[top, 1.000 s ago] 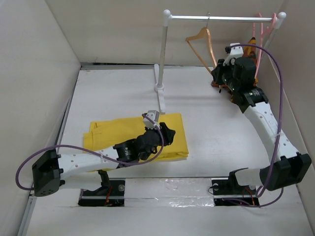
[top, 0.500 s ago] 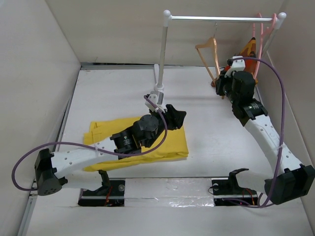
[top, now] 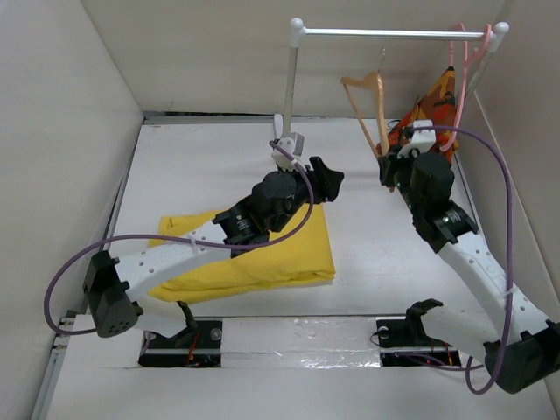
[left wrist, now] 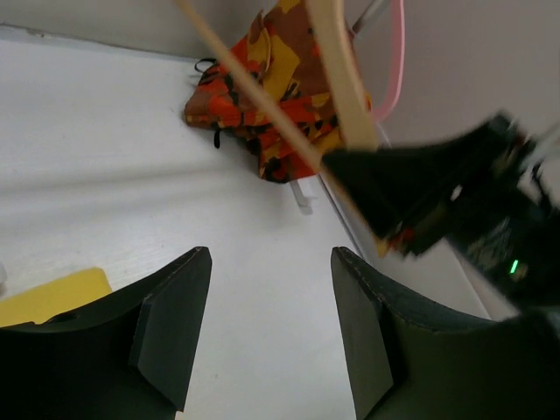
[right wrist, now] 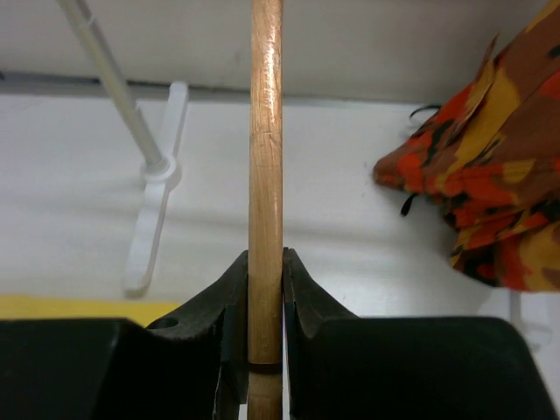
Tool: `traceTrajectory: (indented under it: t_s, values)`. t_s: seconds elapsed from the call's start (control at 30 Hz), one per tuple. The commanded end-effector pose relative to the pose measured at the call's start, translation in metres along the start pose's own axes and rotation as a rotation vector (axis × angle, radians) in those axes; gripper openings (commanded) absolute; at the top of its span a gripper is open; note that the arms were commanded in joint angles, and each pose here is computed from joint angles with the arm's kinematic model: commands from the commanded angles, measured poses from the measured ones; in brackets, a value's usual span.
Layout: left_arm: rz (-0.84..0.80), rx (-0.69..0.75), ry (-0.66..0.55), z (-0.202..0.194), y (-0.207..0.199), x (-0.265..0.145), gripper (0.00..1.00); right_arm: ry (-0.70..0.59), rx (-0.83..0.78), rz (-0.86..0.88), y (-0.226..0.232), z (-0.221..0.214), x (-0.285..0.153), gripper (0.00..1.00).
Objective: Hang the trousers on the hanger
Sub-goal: Pick up the hanger from the clothesline, then place the trousers on the hanger.
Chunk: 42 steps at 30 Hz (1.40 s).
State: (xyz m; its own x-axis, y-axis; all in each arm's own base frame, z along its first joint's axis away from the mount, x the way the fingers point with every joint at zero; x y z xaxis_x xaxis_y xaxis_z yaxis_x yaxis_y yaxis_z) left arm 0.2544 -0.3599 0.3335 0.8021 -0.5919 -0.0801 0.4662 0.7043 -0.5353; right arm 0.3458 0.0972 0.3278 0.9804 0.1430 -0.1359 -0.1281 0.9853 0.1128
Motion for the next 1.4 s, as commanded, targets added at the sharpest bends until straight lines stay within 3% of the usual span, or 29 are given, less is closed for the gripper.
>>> traceTrajectory:
  t_s: [0.0,0.2,0.43,0.8,0.97,1.2,1.23,1.27,1.37]
  values:
    - [-0.091,-0.028,-0.072,0.043,-0.035,0.01,0.55,-0.043,0.04,0.033,0.015,-0.015,-0.015,0.0]
    - [-0.006,0.042,-0.03,0.035,-0.033,0.058,0.65,0.034,0.045,0.051,0.025,-0.068,-0.031,0.0]
    - [0.183,0.111,0.074,-0.007,0.028,0.121,0.65,0.079,0.014,0.044,0.031,-0.091,-0.041,0.0]
    - [0.175,0.083,0.097,-0.024,0.032,0.152,0.63,0.113,-0.007,0.069,0.045,-0.112,-0.048,0.0]
    - [0.216,0.111,0.132,-0.041,0.046,0.155,0.48,0.129,-0.023,0.067,0.051,-0.123,-0.047,0.0]
    - [0.223,0.098,0.17,-0.062,0.059,0.146,0.04,0.197,-0.066,0.033,0.051,-0.144,-0.048,0.03]
    - [0.223,0.093,0.177,-0.065,0.061,0.141,0.0,0.203,-0.064,0.035,0.052,-0.146,-0.049,0.08]
    - [0.217,0.081,0.169,-0.065,0.061,0.14,0.0,0.217,-0.067,0.028,0.05,-0.152,-0.05,0.23]
    - [0.196,0.035,0.15,-0.067,0.067,0.129,0.0,0.246,-0.069,0.067,0.053,-0.162,-0.055,0.47]
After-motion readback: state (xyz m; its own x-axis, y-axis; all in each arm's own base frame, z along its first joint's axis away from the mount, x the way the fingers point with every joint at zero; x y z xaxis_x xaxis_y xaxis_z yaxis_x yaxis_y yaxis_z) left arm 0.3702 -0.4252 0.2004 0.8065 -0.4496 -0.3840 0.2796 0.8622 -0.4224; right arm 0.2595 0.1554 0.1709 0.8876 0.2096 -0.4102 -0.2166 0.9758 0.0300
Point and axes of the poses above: each gripper's point midway between its finger pads, its own x axis out along the fingers, its own y axis along the line the jaws close on, z = x × y, the point moved 1 cm from there along -x, back along the fingers, and after that the axes turned 2 degrees about x, right-handed, at the moved point
